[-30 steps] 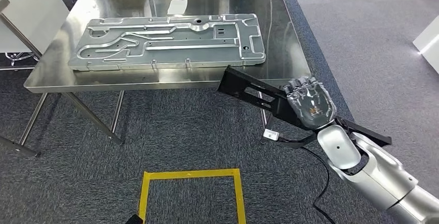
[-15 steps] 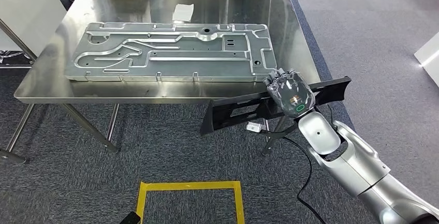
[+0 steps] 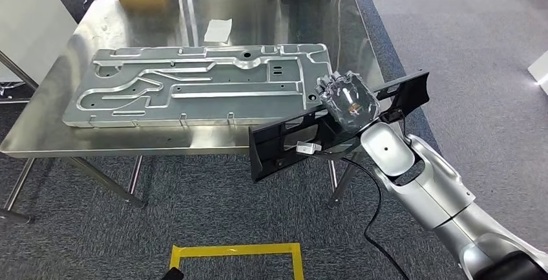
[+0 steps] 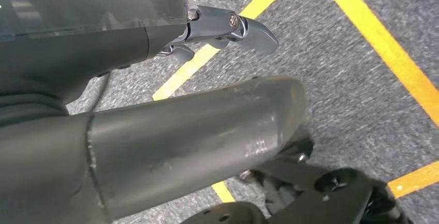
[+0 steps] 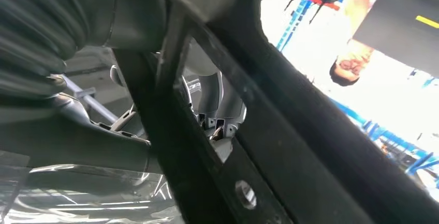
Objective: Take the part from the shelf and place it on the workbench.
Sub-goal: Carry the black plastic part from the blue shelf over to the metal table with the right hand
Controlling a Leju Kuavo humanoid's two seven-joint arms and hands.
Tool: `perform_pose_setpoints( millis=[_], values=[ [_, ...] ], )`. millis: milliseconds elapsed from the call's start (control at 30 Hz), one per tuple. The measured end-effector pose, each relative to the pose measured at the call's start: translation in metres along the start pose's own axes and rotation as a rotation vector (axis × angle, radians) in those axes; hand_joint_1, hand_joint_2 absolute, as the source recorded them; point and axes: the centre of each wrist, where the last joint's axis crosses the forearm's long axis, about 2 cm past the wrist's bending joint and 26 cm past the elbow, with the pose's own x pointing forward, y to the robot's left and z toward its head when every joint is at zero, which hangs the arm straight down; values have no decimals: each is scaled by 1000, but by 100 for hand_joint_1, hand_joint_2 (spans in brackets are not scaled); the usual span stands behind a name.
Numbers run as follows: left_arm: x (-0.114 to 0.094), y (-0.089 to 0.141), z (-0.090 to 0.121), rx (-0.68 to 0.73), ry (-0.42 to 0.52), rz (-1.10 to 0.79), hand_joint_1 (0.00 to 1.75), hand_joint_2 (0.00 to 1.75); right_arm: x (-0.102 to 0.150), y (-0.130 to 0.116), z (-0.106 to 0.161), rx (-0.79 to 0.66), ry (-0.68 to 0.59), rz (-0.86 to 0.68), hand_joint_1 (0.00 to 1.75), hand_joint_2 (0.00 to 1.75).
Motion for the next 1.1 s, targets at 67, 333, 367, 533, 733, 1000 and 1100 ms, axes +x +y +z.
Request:
perform_pose_setpoints(
  millis=[67,333,367,533,733,1000,1100],
  values=[
    [-1,-1,0,-3,2,-1,0,0,-1,-4,-7,-3,-9,-1,175,175],
    [0,-1,0,-8,0,-10,0,0,-10,-15,-24,-37,0,11,175,175],
    [1,-1,0,-9,-1,-12,0,0,-11,-16,-25,-40,2,12,175,175],
    [1,-1,0,-12,-2,-16,0,0,-13,-18,-30,-31,-8,17,175,175],
    [5,-6,-1,-25,-8,-9,0,0,-32,-34,-55,-35,-11,49,175,175],
    [3,-8,0,-21,-5,5,0,0,-36,-10,-46,35,28,23,175,175],
    [1,-9,1,-22,-2,7,0,0,-35,6,-36,91,34,11,175,175]
  ],
)
